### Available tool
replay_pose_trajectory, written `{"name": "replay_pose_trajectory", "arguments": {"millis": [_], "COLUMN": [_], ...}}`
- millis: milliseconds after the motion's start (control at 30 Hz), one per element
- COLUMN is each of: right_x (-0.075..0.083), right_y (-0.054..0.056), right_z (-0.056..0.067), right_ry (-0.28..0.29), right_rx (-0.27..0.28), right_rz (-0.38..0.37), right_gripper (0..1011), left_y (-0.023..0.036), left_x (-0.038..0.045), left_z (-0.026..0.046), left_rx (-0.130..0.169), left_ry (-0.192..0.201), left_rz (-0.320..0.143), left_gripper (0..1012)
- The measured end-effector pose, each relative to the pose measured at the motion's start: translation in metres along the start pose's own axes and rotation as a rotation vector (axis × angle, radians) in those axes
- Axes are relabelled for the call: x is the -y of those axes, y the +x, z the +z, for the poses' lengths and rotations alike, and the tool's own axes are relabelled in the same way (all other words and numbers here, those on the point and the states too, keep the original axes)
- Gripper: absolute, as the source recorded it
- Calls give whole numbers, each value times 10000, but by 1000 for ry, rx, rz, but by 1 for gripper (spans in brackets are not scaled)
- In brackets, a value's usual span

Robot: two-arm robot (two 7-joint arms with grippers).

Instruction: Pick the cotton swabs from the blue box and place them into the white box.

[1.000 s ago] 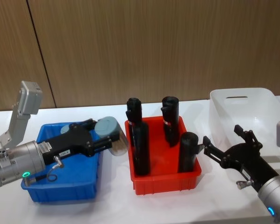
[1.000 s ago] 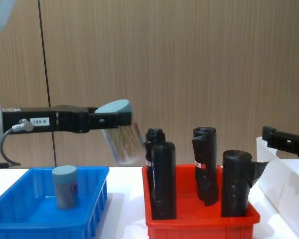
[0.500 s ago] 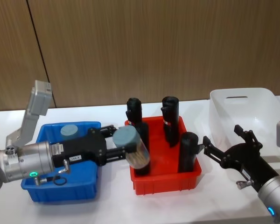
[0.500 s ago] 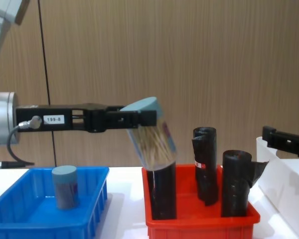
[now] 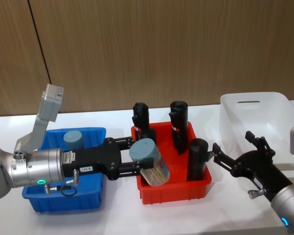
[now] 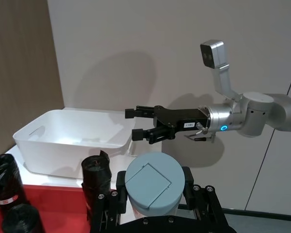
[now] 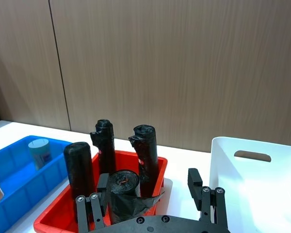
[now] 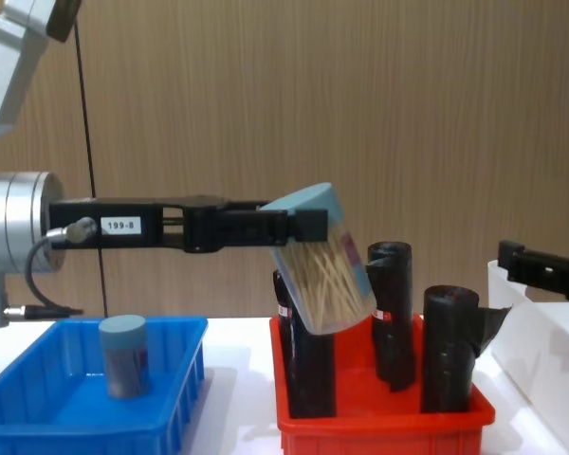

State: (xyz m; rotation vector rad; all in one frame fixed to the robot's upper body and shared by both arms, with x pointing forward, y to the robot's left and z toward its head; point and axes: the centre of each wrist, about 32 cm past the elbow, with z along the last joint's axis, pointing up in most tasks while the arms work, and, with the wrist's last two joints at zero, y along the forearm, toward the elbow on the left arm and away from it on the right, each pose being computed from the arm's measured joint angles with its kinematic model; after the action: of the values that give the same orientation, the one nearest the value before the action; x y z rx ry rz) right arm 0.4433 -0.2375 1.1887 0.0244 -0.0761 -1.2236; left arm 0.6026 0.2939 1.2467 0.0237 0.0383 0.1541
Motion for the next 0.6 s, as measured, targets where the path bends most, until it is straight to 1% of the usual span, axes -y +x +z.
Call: {"name": "replay_pose_trajectory", "arguments": {"millis": [200, 300, 433, 600], "right_x": [6, 7, 6, 1], "right_y": [30, 66, 127, 231], "right_z": [9, 24, 54, 110], "right_ry": [-9, -22, -43, -82], "right_rx": [10, 17, 22, 27], "right_rz": [33, 59, 95, 152], "right_gripper": [1002, 1002, 1002, 1002], "left_y": [16, 20, 25, 30], "left_x": [26, 35, 43, 50], "left_z": [5, 6, 7, 8], "left_rx": [-2, -2, -3, -5], "left_ry": [-1, -1, -1, -1], "left_rz": [-24, -32, -41, -48], "left_gripper": [664, 664, 664, 664]}}
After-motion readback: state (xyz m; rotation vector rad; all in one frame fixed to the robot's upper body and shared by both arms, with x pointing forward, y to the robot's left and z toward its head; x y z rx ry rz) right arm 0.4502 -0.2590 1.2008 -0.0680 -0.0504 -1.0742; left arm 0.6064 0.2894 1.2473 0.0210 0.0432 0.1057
